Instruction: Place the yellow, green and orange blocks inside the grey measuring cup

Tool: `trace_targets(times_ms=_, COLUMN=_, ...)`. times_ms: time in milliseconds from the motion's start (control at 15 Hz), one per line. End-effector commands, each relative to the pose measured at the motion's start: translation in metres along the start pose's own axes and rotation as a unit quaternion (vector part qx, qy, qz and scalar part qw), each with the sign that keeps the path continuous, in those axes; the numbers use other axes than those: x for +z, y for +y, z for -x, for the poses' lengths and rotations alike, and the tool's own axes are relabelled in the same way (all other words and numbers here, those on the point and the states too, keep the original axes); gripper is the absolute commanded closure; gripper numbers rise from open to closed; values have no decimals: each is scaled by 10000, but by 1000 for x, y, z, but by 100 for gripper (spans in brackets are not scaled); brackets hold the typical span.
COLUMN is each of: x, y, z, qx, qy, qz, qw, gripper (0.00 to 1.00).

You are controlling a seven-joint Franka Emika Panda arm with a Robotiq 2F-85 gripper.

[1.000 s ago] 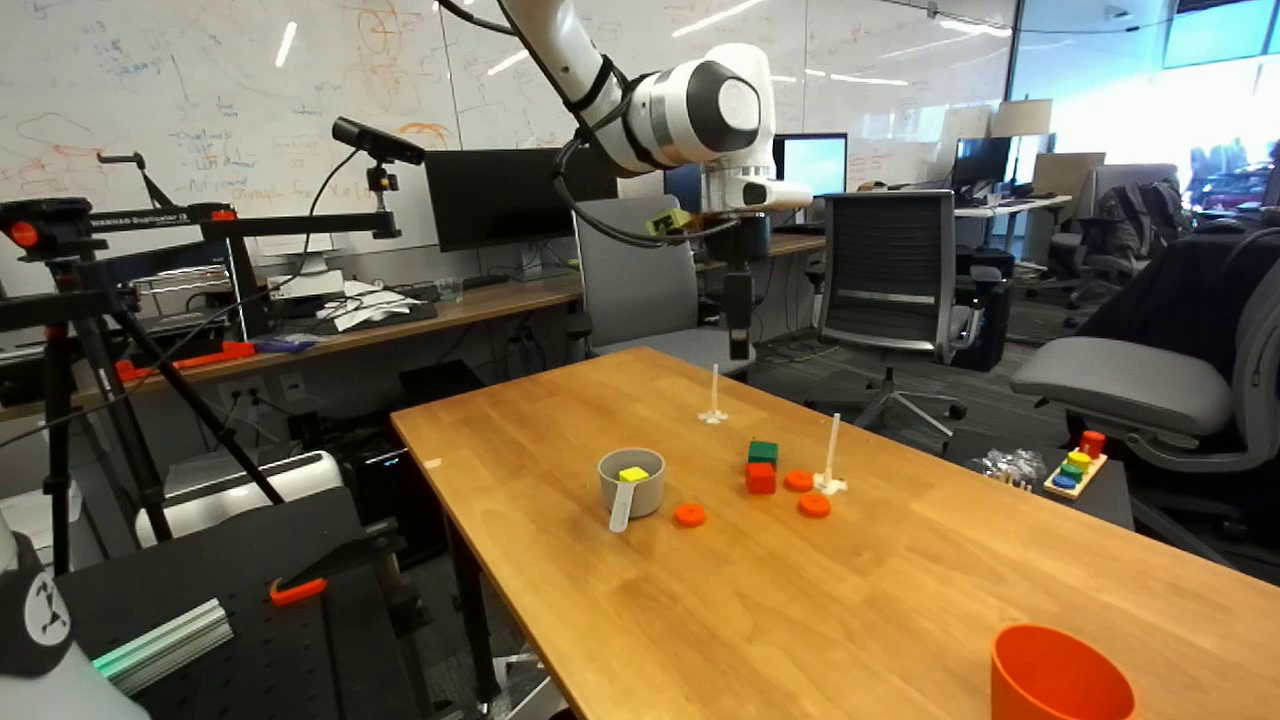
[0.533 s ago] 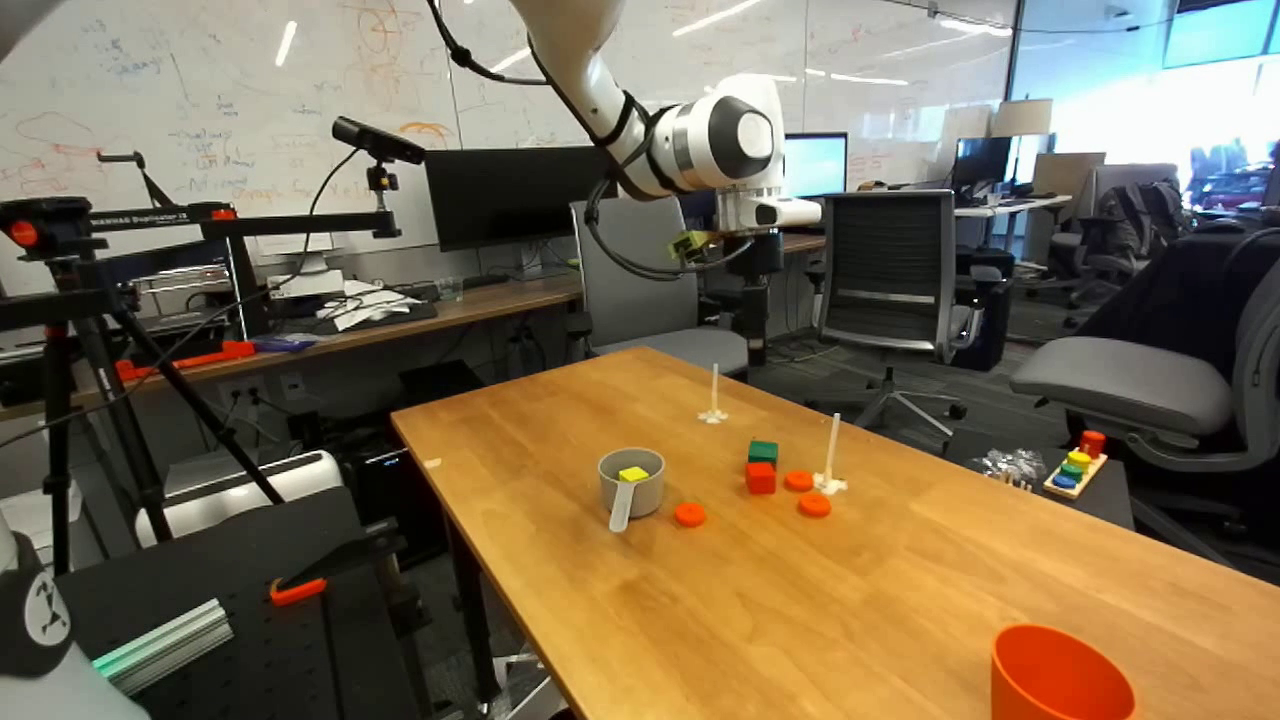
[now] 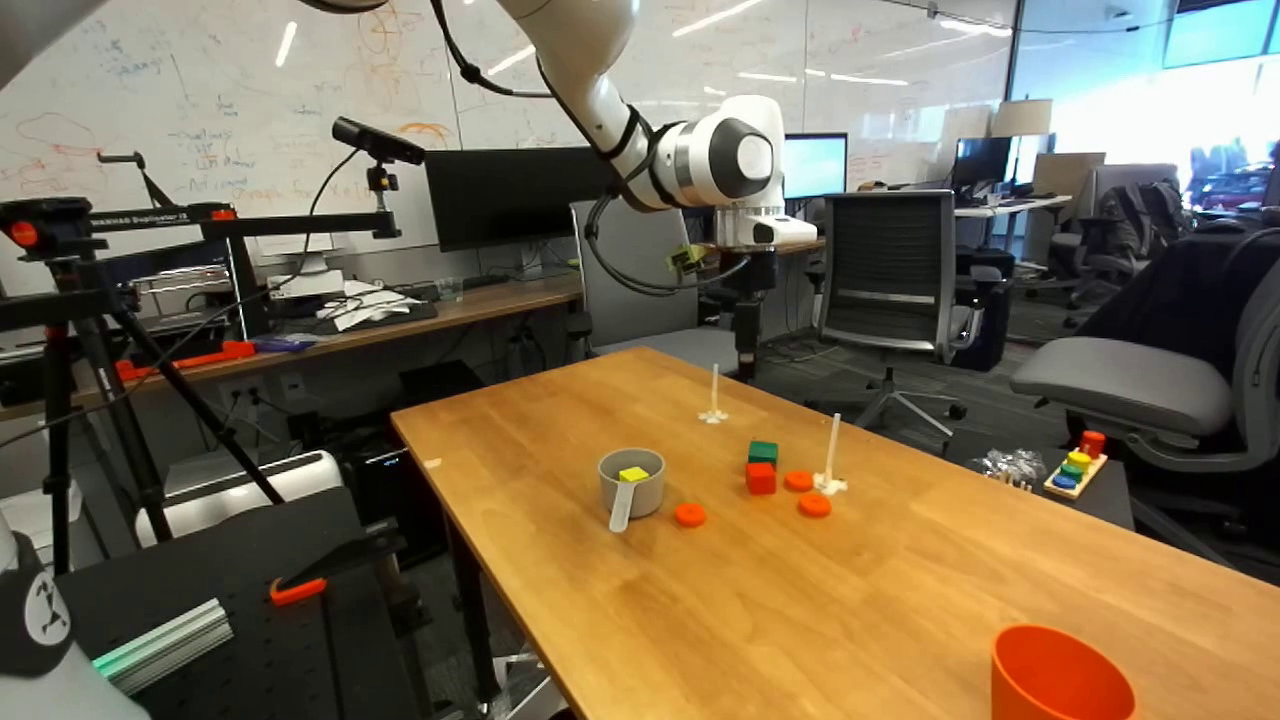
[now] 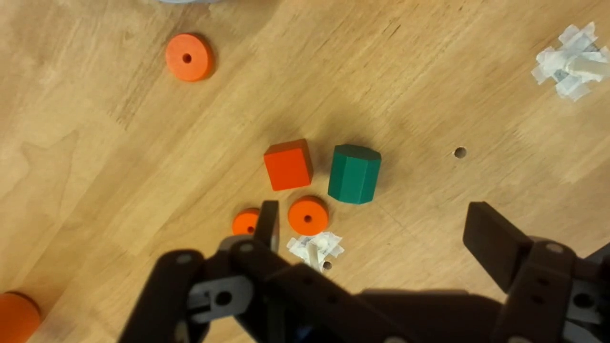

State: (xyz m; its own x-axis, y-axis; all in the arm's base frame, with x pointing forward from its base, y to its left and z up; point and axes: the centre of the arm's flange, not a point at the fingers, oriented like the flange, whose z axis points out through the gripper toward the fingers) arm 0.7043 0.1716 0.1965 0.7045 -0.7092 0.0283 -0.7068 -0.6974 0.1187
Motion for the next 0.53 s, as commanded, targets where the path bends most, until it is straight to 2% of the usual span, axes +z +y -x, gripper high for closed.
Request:
trace_targets(times_ms=0, x=15, y=-5, z=-2, qx=16, qy=-92, qz=-93, qw=9999, gripper=0)
trace_targets(times_ms=467, x=55, y=-12, z=-7, qx=206, qy=-107, qz=-270, qw=9994, gripper=0)
